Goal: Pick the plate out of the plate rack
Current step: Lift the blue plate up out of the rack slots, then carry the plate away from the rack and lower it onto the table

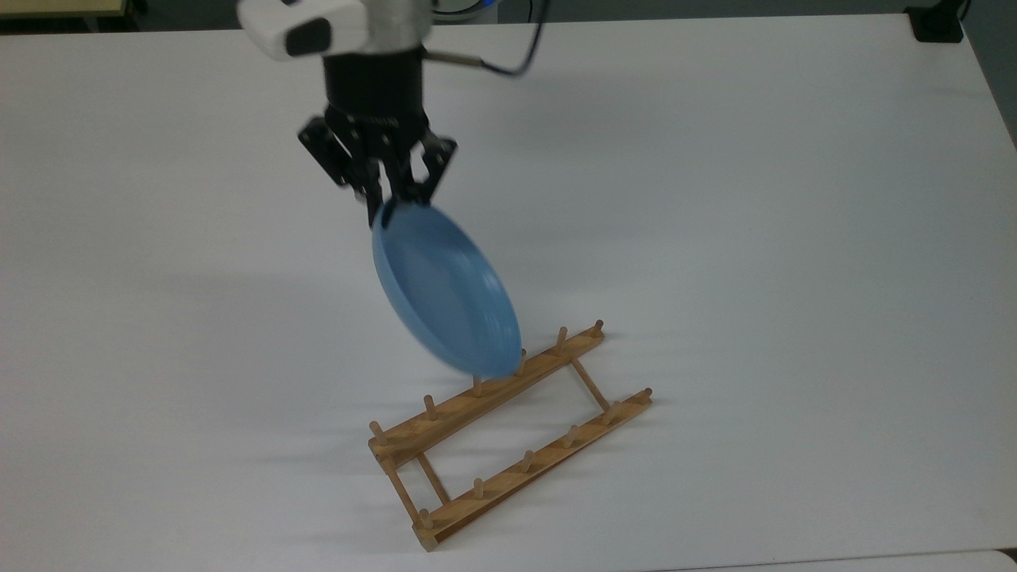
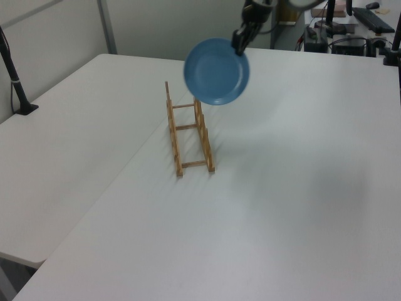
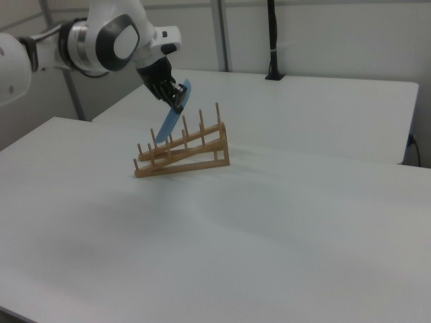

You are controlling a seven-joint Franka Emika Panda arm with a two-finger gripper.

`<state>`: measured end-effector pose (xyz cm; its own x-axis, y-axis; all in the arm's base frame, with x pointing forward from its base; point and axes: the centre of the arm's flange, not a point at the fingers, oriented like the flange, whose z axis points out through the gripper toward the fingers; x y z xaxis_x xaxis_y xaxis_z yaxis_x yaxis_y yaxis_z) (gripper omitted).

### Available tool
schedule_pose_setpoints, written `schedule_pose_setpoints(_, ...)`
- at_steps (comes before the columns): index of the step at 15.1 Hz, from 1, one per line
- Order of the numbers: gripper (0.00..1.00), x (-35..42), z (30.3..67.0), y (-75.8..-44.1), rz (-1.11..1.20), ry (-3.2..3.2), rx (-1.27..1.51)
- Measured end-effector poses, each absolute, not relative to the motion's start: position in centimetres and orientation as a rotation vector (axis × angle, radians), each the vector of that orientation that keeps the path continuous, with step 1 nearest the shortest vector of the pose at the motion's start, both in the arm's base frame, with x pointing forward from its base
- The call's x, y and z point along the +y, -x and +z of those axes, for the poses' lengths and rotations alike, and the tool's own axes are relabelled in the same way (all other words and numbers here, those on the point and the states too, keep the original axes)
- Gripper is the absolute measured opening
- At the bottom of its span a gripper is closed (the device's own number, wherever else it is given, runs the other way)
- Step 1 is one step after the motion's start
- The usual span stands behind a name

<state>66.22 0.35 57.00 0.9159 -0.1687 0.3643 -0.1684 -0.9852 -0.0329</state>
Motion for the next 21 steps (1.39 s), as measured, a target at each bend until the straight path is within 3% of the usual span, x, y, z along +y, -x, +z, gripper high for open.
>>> schedule_pose_setpoints(5,0.08,-5.2,59.3,-60.1,-0.142,3.089,-0.067)
schedule_pose_setpoints(8,0.08,-8.8,58.3,-57.3,0.088,3.027,-0.294)
schedule_pose_setpoints(13,0.08,-13.8,51.1,-55.4,0.274,2.928,-0.41)
schedule_pose_setpoints(17,0.08,-14.8,44.8,-55.4,0.242,2.94,-0.395)
schedule_pose_setpoints(21,0.08,-15.0,40.9,-55.3,0.218,2.952,-0.382)
